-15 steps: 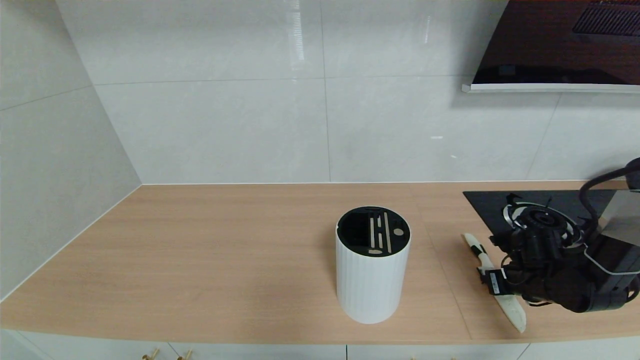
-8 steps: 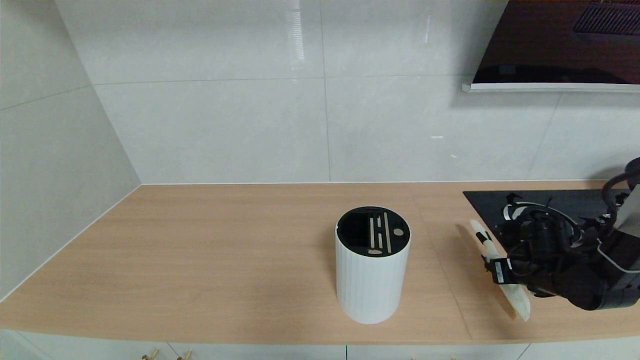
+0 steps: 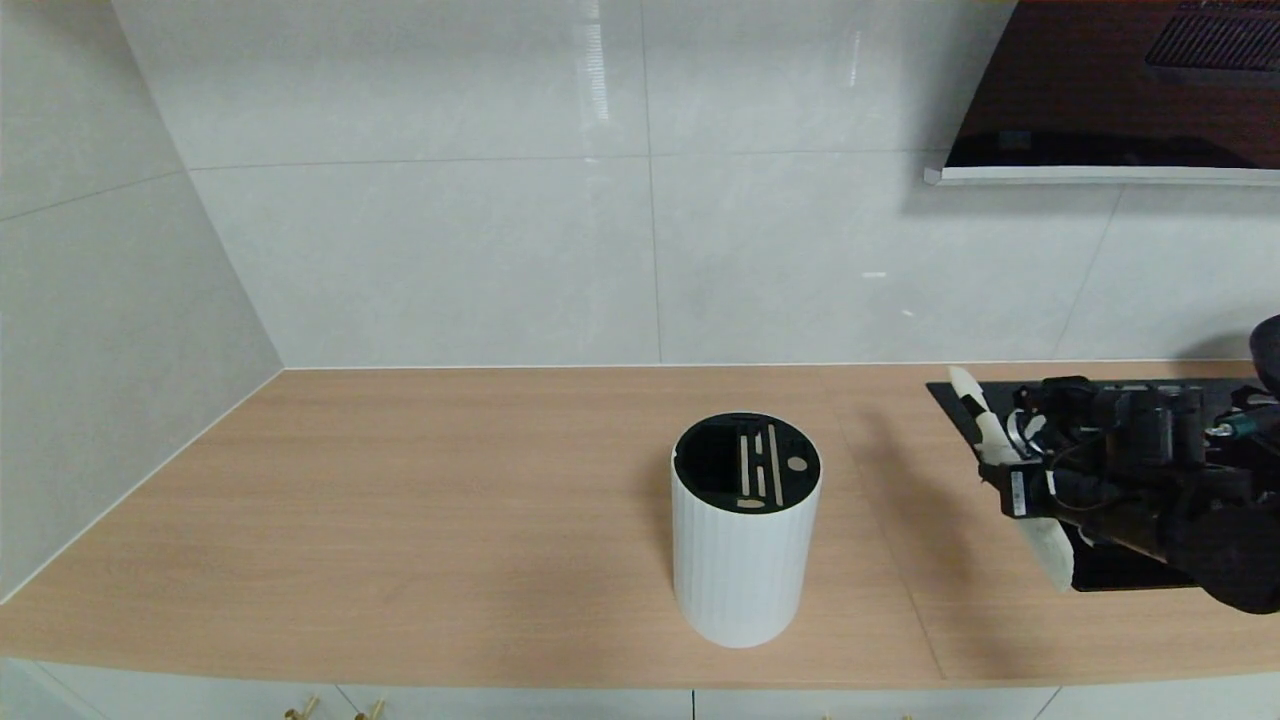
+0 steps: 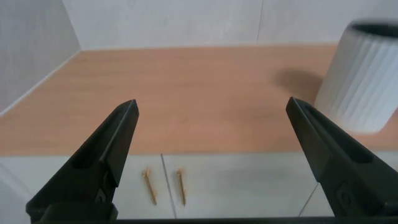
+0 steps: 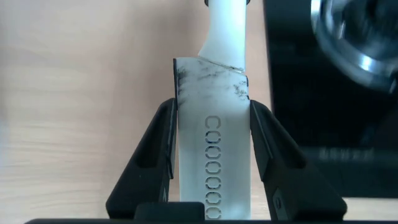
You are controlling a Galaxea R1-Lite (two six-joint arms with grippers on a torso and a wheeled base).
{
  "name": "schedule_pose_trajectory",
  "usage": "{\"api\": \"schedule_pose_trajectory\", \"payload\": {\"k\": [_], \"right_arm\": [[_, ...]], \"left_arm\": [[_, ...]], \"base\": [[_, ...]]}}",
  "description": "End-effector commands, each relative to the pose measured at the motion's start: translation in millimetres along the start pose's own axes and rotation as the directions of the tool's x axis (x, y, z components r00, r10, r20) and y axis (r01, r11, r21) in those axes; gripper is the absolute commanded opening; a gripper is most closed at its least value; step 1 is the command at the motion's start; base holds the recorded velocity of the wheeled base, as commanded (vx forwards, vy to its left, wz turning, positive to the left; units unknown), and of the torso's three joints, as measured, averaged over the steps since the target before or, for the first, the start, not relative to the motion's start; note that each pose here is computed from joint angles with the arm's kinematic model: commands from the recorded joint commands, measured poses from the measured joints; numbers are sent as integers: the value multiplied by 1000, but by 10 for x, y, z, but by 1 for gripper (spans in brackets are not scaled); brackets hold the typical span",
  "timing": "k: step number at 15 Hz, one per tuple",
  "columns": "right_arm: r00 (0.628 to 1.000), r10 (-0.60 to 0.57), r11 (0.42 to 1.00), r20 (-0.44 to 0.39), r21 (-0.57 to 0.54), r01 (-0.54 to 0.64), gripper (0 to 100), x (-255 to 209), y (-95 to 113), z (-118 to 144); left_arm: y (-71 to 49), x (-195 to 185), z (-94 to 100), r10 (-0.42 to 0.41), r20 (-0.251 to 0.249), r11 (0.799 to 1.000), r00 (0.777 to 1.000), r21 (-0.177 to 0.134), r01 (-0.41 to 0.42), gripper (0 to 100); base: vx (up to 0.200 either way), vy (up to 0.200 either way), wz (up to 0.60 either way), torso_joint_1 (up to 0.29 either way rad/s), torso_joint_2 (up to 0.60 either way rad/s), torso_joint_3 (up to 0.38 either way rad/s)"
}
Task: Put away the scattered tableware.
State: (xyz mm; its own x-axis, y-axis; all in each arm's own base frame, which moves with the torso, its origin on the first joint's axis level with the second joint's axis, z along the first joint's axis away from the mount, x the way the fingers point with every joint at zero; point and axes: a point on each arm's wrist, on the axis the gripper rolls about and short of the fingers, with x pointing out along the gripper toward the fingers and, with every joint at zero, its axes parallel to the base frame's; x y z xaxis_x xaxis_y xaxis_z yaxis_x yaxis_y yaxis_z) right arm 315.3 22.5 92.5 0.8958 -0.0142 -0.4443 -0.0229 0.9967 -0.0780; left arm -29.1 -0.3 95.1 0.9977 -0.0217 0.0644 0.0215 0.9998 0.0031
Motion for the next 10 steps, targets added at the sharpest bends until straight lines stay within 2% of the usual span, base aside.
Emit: {"api": "schedule_pose_trajectory", "payload": {"k": [1, 2, 3, 4, 5, 6, 7, 9, 10], "right_arm": [[988, 60, 998, 142, -19, -57, 0, -382, 171, 317], [983, 79, 997, 167, -27, -75, 0, -443, 234, 371], [977, 97, 995, 192, -35, -92, 0, -493, 294, 428], [968, 103, 995, 227, -35, -98, 0, -505, 316, 525], [963, 107, 994, 249, -34, -102, 0, -509, 330, 607], [955, 109, 994, 274, -33, -104, 0, -541, 334, 683], [951, 110, 994, 290, -32, -105, 0, -559, 331, 728], [937, 119, 993, 328, -33, -114, 0, -582, 362, 848], [935, 129, 992, 331, -37, -124, 0, -594, 394, 872]], "left_arm": [[-2, 1, 179, -30, -18, 1000, 999, -5, 30, 100], [-4, 32, 376, -73, -21, 997, 997, -6, 73, 100], [-11, 88, 720, -116, -4, 993, 993, -6, 116, 100], [-18, 207, 985, -147, -18, 989, 989, -11, 146, 100], [-23, 422, 1270, -169, -51, 986, 984, -18, 169, 100], [-25, 642, 1445, -172, -87, 985, 981, -24, 171, 100], [-28, 854, 1533, -179, -133, 984, 975, -28, 176, 100], [-30, 1297, 1557, -177, -246, 984, 953, -46, 171, 100], [-31, 1392, 1561, -177, -261, 984, 949, -48, 171, 100]], "base": [[0, 0, 0, 0, 0, 0], [0, 0, 0, 0, 0, 0], [0, 0, 0, 0, 0, 0], [0, 0, 0, 0, 0, 0], [0, 0, 0, 0, 0, 0], [0, 0, 0, 0, 0, 0], [0, 0, 0, 0, 0, 0], [0, 0, 0, 0, 0, 0], [0, 0, 0, 0, 0, 0]]}}
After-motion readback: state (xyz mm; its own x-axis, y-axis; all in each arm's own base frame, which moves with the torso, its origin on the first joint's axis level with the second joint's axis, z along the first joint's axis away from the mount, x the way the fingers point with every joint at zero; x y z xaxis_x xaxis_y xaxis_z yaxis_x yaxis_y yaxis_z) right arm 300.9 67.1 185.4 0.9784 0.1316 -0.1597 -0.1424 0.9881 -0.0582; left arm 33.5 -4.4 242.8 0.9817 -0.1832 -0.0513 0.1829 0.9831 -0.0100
